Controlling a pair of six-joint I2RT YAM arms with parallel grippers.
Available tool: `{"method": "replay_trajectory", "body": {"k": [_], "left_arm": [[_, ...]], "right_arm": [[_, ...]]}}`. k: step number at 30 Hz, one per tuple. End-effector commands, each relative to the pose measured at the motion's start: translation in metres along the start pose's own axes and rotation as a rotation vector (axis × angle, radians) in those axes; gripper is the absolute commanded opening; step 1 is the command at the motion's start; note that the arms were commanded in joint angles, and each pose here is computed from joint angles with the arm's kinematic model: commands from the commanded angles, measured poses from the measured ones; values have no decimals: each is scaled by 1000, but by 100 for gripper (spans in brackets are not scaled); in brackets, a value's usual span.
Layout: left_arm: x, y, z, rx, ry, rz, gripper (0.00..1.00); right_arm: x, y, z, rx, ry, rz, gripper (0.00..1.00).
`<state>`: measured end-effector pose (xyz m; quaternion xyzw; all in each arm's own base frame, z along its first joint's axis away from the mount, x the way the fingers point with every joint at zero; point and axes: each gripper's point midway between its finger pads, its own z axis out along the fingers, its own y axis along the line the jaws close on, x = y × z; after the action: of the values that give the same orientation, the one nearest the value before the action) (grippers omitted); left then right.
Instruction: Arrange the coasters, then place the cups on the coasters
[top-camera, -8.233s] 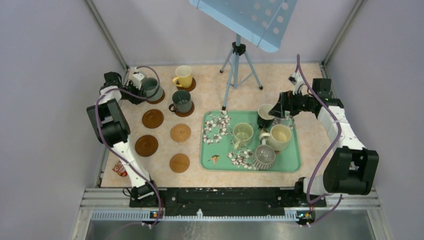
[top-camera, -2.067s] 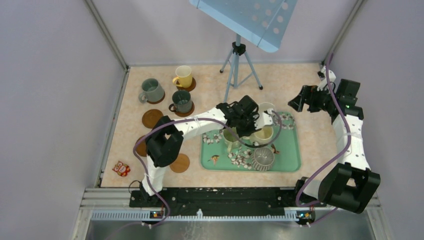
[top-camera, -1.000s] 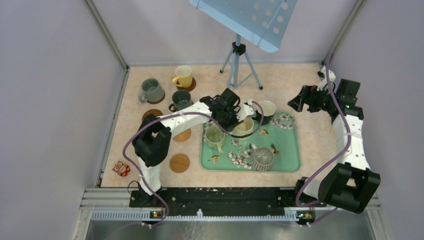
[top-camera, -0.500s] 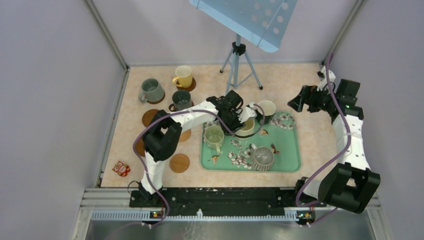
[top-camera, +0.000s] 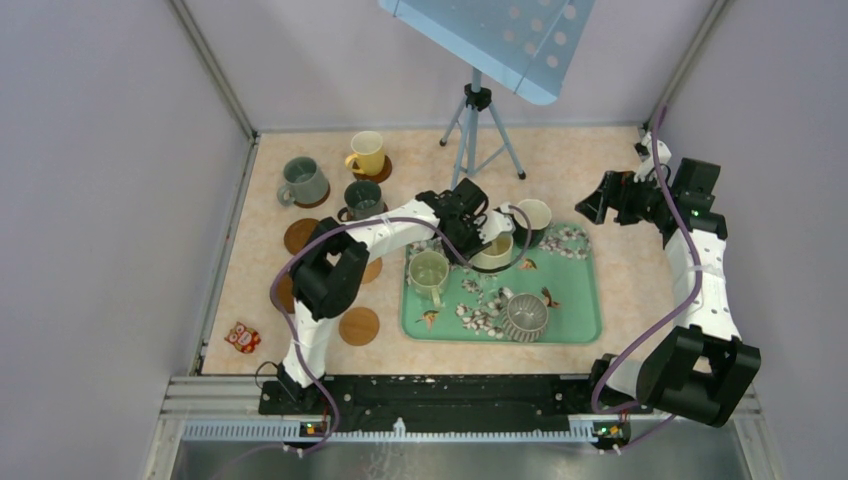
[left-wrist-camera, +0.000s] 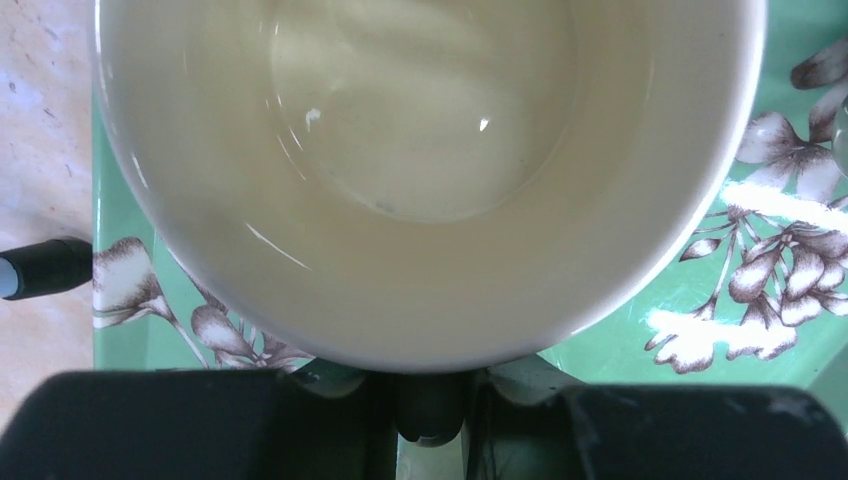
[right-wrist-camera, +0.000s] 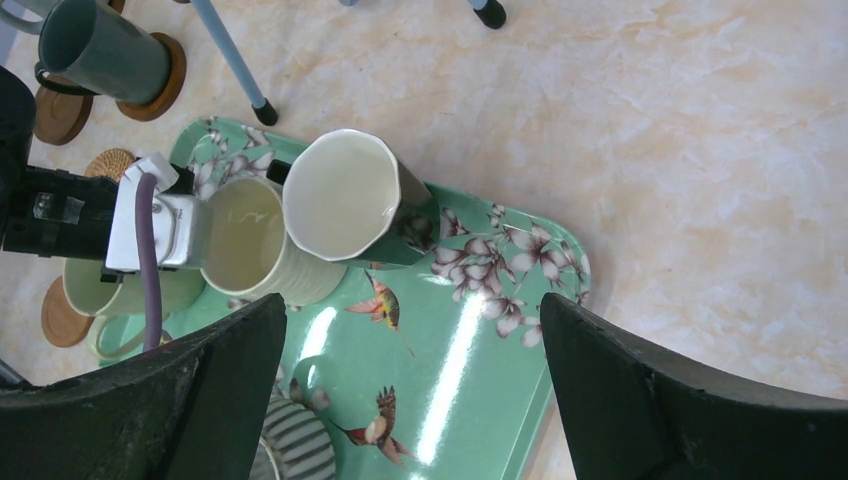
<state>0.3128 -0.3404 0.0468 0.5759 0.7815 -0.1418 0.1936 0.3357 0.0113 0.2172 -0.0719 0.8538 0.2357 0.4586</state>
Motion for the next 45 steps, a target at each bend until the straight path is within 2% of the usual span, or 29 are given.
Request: {"method": "replay_trajectory", "body": {"k": [1, 8, 15, 22, 30, 35, 40, 45], "left_arm": [[-23, 8, -22, -35, -84, -4, 18], [-40, 11, -59, -65, -185, 34, 0], [-62, 9, -95, -84, -301, 61, 0], [-70, 26, -128, -119, -391, 15, 0], [-77, 47, -187, -152, -593, -46, 0], [-62, 52, -239, -222, -713, -44, 0], [-28, 58, -278, -272, -740, -86, 0], [25, 75, -315, -344, -746, -158, 0]], "right_arm": [[-11, 2, -5, -1, -32, -36, 96], [-10, 2, -5, -6, -32, -35, 96], [-10, 3, -4, -9, -32, -34, 96], [-10, 4, -4, -14, -31, -33, 96], [-8, 3, -2, -17, -26, -30, 96], [-6, 2, 0, -25, -20, -24, 96], [-4, 3, 2, -46, -15, -18, 96], [-1, 5, 5, -69, -9, -14, 96]]}}
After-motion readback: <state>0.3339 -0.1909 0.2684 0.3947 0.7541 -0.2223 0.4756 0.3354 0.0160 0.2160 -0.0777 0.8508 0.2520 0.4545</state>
